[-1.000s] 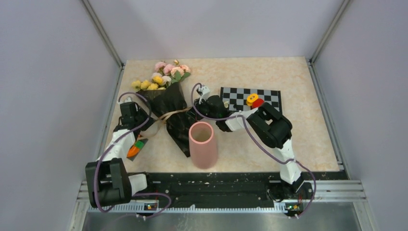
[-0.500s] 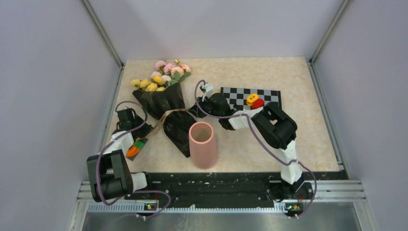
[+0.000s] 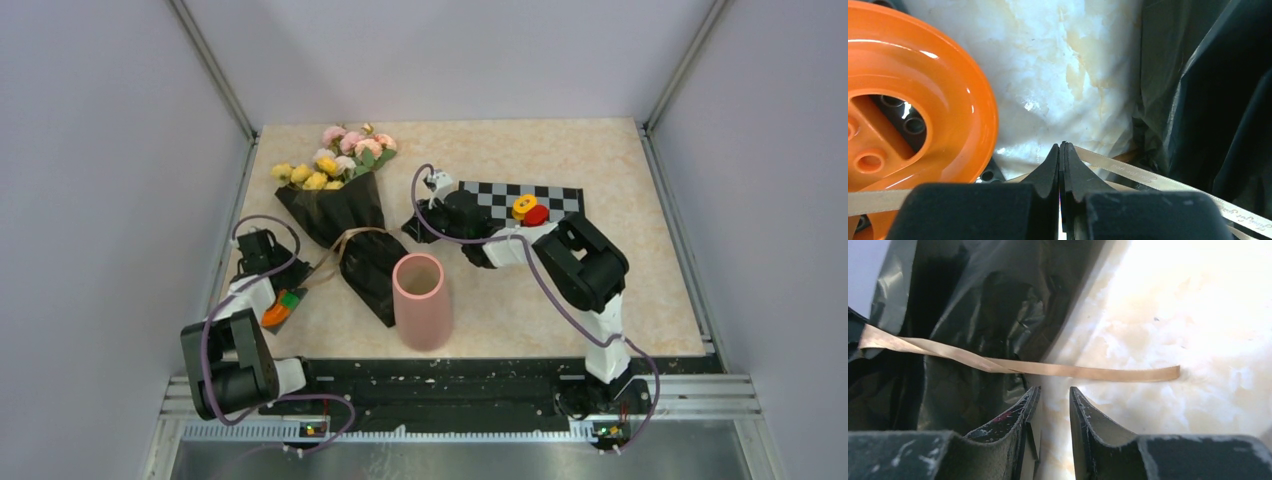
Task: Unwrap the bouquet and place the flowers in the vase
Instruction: Untie the ribbon from the wrapping paper.
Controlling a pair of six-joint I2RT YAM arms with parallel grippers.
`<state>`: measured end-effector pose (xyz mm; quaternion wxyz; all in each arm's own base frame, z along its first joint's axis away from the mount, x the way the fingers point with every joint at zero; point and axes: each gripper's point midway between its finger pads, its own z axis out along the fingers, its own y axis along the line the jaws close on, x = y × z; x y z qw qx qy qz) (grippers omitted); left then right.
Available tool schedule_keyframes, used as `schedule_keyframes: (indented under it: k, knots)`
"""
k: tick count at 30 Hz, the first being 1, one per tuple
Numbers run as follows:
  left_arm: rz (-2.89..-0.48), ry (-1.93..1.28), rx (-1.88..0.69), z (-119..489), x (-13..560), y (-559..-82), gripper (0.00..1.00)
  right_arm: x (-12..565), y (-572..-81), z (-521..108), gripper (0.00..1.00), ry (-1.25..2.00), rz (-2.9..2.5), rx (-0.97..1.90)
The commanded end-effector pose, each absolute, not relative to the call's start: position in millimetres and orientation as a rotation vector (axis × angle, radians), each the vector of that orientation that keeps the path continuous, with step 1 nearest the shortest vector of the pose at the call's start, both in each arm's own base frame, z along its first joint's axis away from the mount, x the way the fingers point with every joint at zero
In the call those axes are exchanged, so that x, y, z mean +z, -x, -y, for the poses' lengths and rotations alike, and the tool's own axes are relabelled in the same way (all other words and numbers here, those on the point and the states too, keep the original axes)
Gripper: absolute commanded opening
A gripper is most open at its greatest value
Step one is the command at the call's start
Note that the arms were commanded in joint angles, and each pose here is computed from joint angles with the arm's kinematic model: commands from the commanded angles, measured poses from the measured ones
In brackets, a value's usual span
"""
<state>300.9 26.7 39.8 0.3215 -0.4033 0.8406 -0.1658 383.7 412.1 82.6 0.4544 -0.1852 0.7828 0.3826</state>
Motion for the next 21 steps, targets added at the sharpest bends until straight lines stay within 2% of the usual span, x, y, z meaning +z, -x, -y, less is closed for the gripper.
schedule_keyframes:
  k: [1, 6, 10, 11, 16, 21]
  knots:
    - [-2.154, 1.034, -0.403, -36, 52, -303, 0.01, 118, -394, -398, 0.29, 0.474, -1.852, 0.881]
    - [-2.119, 0.995, -0.322, -46, 74, -299, 0.21, 119, -394, -387, 0.33, 0.493, -1.858, 0.838]
    - [-2.086, 0.933, -0.273, -52, 100, -297, 0.56, 125, -389, -383, 0.36, 0.522, -1.855, 0.83]
    - [-2.074, 0.895, -0.282, -50, 108, -298, 0.6, 127, -387, -382, 0.37, 0.532, -1.853, 0.829]
    - [-2.021, 0.691, -0.373, -29, 143, -304, 0.71, 136, -377, -379, 0.4, 0.563, -1.854, 0.843]
    - [-2.07, 0.493, -0.452, 4, 148, -313, 0.73, 146, -365, -377, 0.43, 0.583, -1.849, 0.885]
